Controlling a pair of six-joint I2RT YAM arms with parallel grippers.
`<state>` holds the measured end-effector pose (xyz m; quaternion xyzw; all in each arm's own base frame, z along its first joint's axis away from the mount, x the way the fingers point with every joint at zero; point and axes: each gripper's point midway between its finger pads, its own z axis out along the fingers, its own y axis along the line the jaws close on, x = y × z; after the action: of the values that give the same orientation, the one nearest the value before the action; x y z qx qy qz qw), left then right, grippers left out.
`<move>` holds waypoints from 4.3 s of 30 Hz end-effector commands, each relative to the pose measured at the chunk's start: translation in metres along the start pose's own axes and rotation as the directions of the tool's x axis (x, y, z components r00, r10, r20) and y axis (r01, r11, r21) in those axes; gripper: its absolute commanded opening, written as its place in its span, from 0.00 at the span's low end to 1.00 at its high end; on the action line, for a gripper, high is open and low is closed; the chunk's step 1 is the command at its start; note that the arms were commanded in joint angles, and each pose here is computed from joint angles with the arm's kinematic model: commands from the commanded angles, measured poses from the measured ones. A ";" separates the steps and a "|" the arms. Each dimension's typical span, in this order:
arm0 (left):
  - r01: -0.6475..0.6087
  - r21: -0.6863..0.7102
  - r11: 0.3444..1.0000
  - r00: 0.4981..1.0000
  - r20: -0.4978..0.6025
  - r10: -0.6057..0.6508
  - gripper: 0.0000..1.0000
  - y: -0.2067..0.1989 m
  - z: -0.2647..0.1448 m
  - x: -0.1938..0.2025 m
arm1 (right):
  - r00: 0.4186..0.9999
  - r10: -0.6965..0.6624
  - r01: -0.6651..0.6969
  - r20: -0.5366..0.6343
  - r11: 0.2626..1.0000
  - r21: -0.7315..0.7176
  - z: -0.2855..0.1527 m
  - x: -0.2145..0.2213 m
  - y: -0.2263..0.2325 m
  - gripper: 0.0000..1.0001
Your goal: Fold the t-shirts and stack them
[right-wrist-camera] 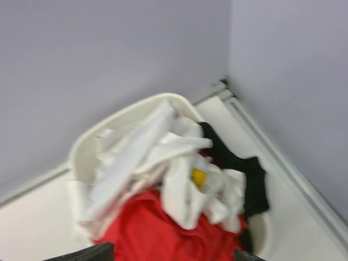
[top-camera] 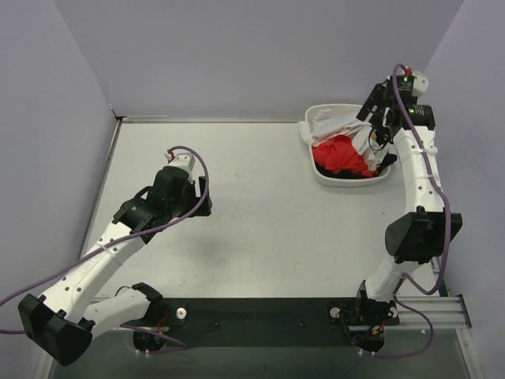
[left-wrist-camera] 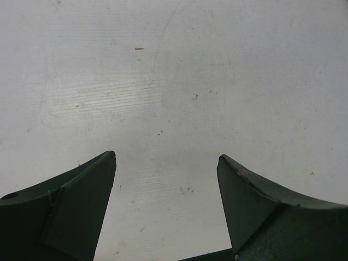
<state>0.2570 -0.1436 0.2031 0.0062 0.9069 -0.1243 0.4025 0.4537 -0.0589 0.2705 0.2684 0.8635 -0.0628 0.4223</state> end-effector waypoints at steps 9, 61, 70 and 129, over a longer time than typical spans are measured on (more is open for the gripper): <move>0.048 -0.015 0.999 0.997 0.055 -0.047 0.85 -0.008 0.007 -0.024 | 0.983 0.078 -0.136 -0.169 0.921 -0.365 0.075 -0.004 0.134 0.84; 0.043 -0.078 0.996 0.995 0.088 -0.036 0.84 0.005 0.004 -0.028 | 0.947 -0.075 0.286 0.314 0.645 -0.709 -0.213 -0.026 0.238 0.00; 0.069 -0.055 0.996 0.988 0.144 -0.060 0.84 0.004 -0.020 -0.044 | 0.924 -0.376 0.315 0.067 0.653 -0.689 -0.183 0.170 0.220 0.38; 0.036 -0.099 0.994 0.992 0.123 -0.024 0.84 0.011 -0.016 -0.040 | 0.856 -0.388 0.385 -0.342 0.919 -0.082 0.138 0.184 0.070 0.00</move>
<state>0.2676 -0.1227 0.2207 -0.0367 0.8963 -0.0775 0.4351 0.5016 0.0686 0.0560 0.0500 0.9587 -0.0697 0.2711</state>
